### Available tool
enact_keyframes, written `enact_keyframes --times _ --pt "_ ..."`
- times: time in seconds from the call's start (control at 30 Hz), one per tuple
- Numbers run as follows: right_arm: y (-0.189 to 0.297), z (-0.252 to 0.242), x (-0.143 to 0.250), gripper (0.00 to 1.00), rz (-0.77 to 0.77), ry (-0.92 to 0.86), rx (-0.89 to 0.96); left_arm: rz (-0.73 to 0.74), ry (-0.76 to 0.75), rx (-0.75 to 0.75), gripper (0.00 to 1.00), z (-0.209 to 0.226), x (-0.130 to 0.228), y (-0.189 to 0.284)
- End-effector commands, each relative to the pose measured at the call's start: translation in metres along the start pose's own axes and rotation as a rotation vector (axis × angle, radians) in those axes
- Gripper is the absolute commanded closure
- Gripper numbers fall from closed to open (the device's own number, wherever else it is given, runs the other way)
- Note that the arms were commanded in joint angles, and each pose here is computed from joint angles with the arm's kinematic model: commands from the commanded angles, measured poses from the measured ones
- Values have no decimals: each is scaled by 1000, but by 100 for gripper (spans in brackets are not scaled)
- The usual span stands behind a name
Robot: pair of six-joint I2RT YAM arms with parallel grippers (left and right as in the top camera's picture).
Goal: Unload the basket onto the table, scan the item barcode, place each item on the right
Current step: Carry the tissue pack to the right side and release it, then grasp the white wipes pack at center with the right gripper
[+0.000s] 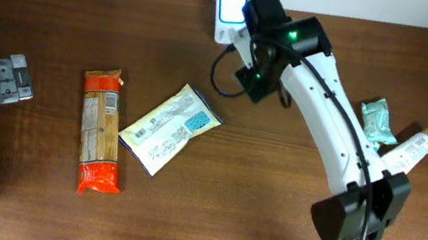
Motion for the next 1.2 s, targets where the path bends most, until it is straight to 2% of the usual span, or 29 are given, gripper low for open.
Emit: enact_keyframes --times 0.0,0.07,0.17,0.37,0.4,0.47,0.5,0.53,0.57,0.6,0.67,0.77,0.87,0.97,1.1,1.17 --pt "-47 -41 33 96 159 -271 12 -7 -8 -11 1 3 -1 3" --pt "-73 -83 62 96 234 -550 44 -7 -7 -11 1 3 -1 3" --pt "-88 -138 102 96 299 -816 76 -7 -7 -11 1 3 -1 3" --pt "-85 -214 162 94 335 -1067 102 -7 -7 -11 1 3 -1 3" --pt "-84 -220 168 88 340 -1088 103 -7 -7 -11 1 3 -1 3" --pt "-82 -227 177 84 349 -1115 105 -7 -8 -11 1 3 -1 3" --pt "-82 -229 179 77 350 -1123 105 -7 -8 -11 1 3 -1 3" --pt "-82 -231 181 58 349 -1130 106 -7 -8 -11 1 3 -1 3" --pt "-81 -232 180 43 346 -1130 106 -7 -7 -11 1 3 -1 3" --pt "-81 -232 179 35 343 -1129 107 -7 -7 -11 1 3 -1 3" --pt "-77 -230 175 31 334 -1126 94 -7 -7 -11 1 3 -1 3" --pt "-60 -210 142 30 274 -1012 -42 -7 -7 -11 1 3 -1 3" --pt "-52 -158 83 29 139 -801 -258 -7 -8 -11 1 3 -1 3" --pt "-55 -85 24 28 18 -595 -360 -7 -7 -11 1 3 -1 3" --pt "-49 8 -14 27 -48 -415 -418 -7 -8 -11 1 3 -1 3" --pt "-45 53 -24 17 -71 -355 -449 -7 -7 -11 1 3 -1 3"
Point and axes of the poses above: each gripper's point midway between its finger pads, its own y axis back along the fingers, its own z axis along the line the jaws close on, x = y × z, the point moved 7 cm from there along y, back along the fingers, and after that the axes turned 8 degrees about -y, right-handed, at the moved point
